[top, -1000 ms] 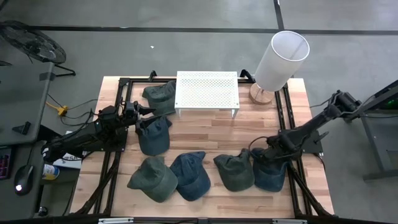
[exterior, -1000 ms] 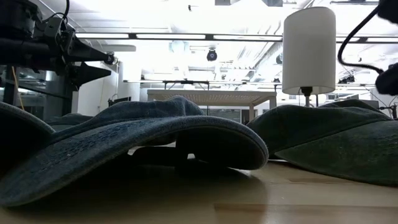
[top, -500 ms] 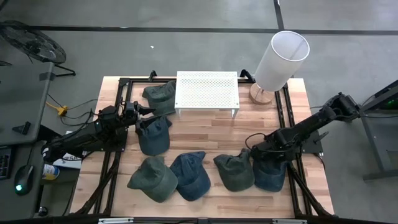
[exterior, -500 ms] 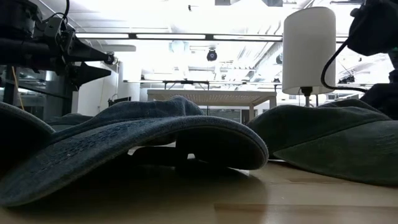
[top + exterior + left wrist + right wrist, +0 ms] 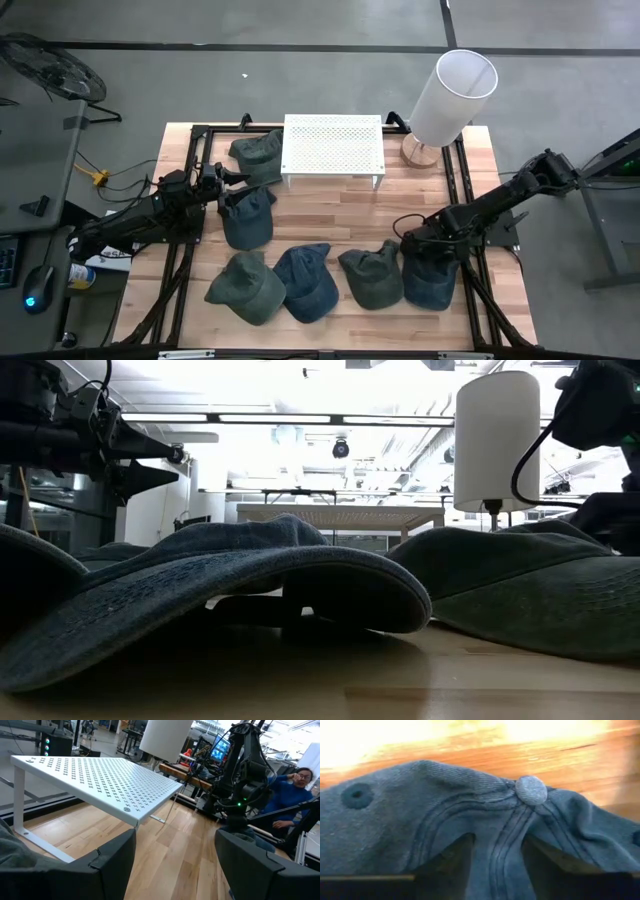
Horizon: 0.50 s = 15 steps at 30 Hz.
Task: Pick & Place hat
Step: Put the dark blue cap on the shelf
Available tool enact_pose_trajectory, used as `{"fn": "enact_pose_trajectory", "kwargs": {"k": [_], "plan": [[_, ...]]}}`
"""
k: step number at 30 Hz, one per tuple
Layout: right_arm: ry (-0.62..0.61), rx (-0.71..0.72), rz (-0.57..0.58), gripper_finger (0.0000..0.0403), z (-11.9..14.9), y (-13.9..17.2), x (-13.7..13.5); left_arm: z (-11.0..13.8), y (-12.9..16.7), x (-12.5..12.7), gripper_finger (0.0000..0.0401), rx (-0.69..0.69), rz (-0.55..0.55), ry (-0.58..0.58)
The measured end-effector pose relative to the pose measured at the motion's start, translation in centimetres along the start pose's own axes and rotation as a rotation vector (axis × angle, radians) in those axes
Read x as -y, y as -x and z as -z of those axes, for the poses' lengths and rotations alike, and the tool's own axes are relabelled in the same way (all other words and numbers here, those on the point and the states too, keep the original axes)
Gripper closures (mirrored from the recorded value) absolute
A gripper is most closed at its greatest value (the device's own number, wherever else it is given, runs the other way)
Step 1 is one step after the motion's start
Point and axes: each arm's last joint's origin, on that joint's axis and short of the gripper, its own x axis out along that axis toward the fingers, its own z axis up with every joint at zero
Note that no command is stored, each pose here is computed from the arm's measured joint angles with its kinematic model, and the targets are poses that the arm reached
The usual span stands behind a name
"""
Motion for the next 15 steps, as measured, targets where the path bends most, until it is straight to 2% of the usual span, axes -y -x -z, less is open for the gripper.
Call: {"fn": "enact_pose_trajectory", "kwargs": {"k": [13, 15], "plan": [[0.025, 0.019, 0.02, 0.0387, -0.13, -0.01, 0.2, 0.0, 0.0, 0.0, 0.0134, 0.0, 0.0, 0.0], [0.025, 0.024, 0.02, 0.0393, -0.15, 0.0, 0.22, 0.0, 0.0, 0.0, 0.0134, 0.0, 0.0, 0.0]]}}
